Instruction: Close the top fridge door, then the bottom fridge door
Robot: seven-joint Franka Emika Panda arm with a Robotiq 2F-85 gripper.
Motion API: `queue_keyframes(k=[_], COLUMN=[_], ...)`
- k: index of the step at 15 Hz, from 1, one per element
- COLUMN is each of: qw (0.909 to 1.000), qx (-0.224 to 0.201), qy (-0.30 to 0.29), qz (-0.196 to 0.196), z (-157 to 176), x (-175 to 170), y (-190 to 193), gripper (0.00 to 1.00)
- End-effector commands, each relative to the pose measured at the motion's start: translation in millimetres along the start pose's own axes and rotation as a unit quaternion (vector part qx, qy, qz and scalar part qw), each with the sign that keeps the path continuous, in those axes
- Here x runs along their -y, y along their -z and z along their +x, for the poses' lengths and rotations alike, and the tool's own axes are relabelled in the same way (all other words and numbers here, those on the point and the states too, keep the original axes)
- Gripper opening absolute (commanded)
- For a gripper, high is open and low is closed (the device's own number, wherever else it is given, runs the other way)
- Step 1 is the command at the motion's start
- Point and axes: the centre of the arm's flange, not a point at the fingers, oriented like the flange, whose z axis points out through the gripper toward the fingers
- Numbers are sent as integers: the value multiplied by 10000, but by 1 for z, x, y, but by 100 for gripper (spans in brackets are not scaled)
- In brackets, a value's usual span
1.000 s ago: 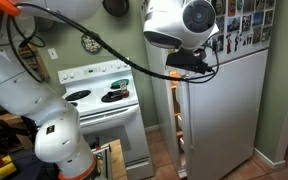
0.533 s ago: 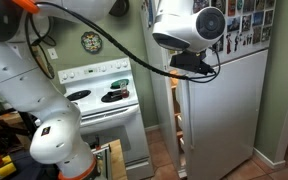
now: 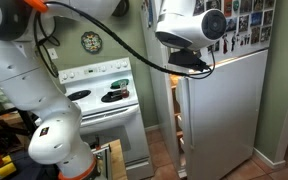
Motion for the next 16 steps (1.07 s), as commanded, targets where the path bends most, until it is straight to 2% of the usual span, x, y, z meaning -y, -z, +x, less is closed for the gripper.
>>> queue_keyframes(k=[1,5,16], qw=[9987,9975,9979], qx=[-19,38,95], qy=[-77,-30,15], qz=[494,710,633], z=[-2,0,1], x=[11,19,21], y=[-16,-22,-12], gripper=[100,100,100])
